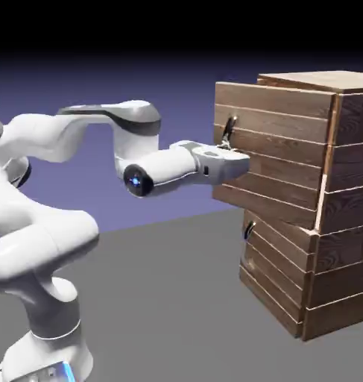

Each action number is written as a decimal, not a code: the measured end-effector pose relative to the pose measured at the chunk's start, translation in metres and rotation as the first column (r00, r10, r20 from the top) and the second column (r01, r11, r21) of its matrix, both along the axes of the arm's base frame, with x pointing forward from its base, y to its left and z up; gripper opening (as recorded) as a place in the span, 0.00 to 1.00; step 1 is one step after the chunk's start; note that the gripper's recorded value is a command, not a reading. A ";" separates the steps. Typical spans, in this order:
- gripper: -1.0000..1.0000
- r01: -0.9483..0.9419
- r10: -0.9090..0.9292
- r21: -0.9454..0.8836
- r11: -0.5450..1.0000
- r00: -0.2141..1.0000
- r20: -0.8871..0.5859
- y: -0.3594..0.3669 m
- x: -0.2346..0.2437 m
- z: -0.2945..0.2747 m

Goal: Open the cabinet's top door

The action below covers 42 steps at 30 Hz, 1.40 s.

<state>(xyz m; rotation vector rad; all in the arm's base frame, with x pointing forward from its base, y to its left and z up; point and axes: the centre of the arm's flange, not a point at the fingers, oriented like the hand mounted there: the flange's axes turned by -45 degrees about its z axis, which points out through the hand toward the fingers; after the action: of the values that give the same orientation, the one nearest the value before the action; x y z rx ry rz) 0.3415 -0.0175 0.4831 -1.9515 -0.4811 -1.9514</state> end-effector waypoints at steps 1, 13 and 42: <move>0.00 -0.023 0.023 0.000 1.000 1.000 0.000 -0.005 -0.003 0.000; 0.00 -0.220 0.220 0.000 0.975 0.975 0.000 -0.054 -0.023 0.000; 0.00 -0.796 0.796 0.000 0.605 0.605 0.000 -0.236 -0.013 0.000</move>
<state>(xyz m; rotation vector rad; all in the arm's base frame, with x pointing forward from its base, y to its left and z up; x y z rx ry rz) 0.3288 -0.2535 0.4831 -1.3308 -1.1258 -1.3309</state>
